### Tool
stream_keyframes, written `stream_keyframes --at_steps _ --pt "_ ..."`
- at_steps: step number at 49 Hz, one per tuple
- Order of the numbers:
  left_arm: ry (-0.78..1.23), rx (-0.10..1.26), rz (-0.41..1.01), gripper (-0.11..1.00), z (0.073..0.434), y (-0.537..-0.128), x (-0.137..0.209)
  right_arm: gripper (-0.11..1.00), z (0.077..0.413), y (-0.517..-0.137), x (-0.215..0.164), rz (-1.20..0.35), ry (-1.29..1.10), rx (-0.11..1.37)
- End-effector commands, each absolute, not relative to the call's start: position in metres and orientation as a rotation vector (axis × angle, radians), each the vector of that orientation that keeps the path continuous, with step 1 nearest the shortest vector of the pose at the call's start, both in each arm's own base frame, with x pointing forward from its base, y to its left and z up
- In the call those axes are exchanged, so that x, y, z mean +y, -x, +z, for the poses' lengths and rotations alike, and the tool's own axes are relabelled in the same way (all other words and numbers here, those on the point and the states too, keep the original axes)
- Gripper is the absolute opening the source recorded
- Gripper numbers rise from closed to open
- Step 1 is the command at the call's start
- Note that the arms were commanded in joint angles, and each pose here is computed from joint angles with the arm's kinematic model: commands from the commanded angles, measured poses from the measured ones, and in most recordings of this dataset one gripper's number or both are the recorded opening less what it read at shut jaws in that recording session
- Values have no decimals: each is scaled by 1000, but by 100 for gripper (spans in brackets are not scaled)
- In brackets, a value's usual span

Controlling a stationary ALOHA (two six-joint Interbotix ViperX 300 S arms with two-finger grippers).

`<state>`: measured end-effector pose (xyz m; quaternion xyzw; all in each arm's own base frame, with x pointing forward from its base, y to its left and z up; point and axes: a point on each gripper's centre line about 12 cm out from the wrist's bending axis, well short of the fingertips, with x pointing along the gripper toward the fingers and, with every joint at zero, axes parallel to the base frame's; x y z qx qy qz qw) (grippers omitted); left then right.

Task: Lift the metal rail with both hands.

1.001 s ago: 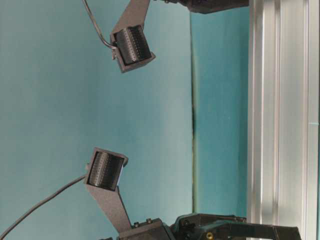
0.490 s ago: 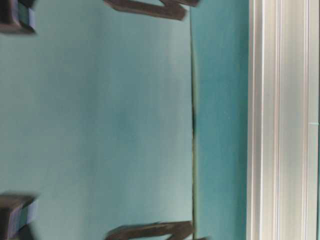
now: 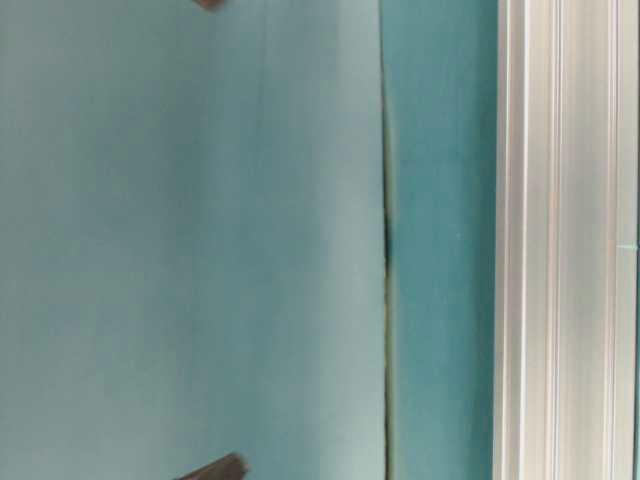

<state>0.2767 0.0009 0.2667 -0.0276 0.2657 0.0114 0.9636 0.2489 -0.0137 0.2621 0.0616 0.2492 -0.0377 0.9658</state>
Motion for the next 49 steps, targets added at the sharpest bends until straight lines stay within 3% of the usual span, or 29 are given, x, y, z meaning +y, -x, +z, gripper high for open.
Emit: stream_keyframes --at_steps 1,19,49 --pt "54 467 21 89 281 -271 1 96 271 -242 -13 -75 -125 454" --pt "59 371 21 89 299 -245 2 96 289 -213 -11 -68 -126 360" --pt "69 185 15 88 338 -207 1 96 307 -197 -8 -53 -133 272"
